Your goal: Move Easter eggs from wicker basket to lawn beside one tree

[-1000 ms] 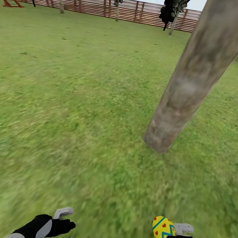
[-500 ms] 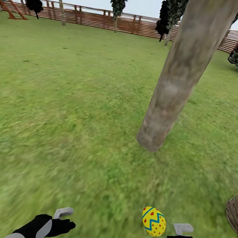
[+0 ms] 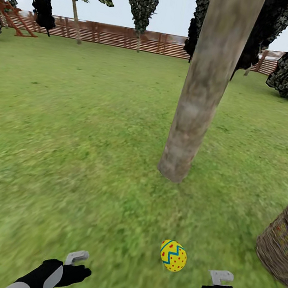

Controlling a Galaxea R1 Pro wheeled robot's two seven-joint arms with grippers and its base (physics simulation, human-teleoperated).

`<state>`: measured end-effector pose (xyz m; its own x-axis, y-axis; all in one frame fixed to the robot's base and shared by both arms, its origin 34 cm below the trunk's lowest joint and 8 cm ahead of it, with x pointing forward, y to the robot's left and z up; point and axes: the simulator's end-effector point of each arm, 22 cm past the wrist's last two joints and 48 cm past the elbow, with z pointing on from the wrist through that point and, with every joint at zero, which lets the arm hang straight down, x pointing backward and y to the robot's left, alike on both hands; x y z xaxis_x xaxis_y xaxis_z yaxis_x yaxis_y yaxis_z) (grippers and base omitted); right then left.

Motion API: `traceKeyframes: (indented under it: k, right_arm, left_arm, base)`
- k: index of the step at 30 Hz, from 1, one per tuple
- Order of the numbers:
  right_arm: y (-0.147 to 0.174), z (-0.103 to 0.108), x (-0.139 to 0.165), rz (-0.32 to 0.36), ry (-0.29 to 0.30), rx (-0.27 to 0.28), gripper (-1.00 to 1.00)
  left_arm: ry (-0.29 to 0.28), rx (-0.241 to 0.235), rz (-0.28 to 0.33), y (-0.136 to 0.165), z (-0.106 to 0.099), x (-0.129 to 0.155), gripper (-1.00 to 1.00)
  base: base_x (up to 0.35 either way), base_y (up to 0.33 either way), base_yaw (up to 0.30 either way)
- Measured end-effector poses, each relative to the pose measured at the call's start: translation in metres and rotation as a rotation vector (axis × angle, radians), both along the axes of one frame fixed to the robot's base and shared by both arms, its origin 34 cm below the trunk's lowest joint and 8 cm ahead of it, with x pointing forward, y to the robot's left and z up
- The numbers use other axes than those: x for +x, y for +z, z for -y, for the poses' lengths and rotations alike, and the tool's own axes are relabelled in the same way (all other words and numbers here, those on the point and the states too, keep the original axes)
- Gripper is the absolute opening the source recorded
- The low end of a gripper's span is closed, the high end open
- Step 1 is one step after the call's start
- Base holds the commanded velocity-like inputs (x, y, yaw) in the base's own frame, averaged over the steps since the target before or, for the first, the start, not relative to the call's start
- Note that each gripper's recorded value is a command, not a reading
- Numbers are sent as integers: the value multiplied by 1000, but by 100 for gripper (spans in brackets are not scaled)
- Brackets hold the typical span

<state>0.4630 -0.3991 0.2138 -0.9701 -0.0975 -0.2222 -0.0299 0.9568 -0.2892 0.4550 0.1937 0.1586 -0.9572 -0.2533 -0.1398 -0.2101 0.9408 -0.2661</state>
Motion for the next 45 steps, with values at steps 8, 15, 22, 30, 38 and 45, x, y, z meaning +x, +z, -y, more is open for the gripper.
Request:
traceKeyframes:
  k: [8,15,22,30,38,45]
  right_arm:
    - [14,0,9,34,-2,4,100]
    - [26,-1,17,62,0,4,100]
    - [38,-1,24,90,2,4,100]
    - [52,-1,32,122,3,3,100]
    - [66,-1,40,155,4,3,100]
    - [79,-1,46,184,4,3,100]
  left_arm:
    - [0,-1,37,14,0,12,100]
    - [-4,-5,62,26,6,20,100]
    - [-3,-4,89,37,5,29,100]
    - [-1,-3,121,51,5,38,100]
    - [-1,-3,154,66,5,47,100]
    - [-1,-4,183,79,5,55,100]
  base:
    - [-6,-175,0]
    - [0,-319,-63]
    - [0,-284,-283]
    - [0,-28,-300]
    - [0,0,-300]
    - [0,0,-300]
